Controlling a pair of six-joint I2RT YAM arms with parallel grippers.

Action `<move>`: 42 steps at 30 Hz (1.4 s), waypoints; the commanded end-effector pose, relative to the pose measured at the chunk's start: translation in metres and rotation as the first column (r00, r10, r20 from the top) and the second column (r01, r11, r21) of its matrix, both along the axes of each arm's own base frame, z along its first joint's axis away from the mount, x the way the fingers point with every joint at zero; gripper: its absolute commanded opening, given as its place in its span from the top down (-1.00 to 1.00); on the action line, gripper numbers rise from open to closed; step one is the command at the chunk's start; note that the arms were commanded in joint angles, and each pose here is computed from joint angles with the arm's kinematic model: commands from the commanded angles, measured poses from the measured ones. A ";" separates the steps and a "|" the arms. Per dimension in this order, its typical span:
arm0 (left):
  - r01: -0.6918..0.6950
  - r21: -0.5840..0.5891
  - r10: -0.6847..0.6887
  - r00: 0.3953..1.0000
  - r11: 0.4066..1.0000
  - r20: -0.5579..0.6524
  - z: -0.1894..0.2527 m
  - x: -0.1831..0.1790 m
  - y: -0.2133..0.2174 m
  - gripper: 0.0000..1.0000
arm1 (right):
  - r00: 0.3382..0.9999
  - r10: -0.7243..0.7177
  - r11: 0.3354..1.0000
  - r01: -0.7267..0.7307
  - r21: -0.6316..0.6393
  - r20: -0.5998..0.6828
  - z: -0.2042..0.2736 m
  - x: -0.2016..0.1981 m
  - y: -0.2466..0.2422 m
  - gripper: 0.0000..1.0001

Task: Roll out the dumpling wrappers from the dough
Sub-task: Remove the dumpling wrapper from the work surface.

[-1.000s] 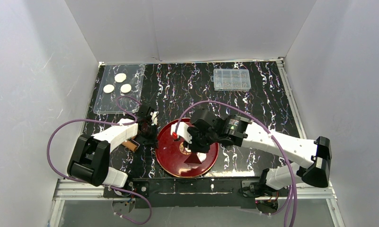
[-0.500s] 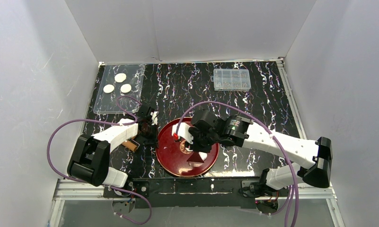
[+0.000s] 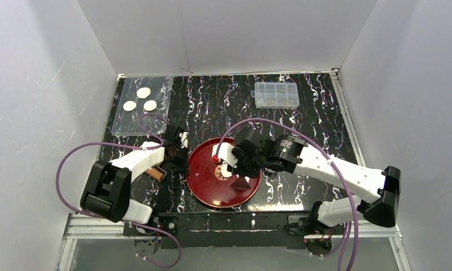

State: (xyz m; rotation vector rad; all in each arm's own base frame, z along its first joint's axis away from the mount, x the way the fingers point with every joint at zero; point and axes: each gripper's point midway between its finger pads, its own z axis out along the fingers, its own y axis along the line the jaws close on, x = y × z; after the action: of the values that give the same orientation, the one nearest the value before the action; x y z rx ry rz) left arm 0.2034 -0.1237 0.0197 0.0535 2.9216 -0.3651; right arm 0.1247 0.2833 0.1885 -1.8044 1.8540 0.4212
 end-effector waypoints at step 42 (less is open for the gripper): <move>0.083 -0.043 -0.083 0.997 0.996 -0.008 0.004 -0.013 -0.004 1.00 | 0.876 -0.362 0.910 0.406 -0.084 0.318 0.007 0.141 -0.036 0.97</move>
State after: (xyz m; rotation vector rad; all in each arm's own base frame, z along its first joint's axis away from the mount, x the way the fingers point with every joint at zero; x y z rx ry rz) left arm 0.2159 -0.1309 0.0227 0.0249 2.8706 -0.4205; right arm 0.2122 0.2735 0.1897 -1.5559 1.9966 0.1700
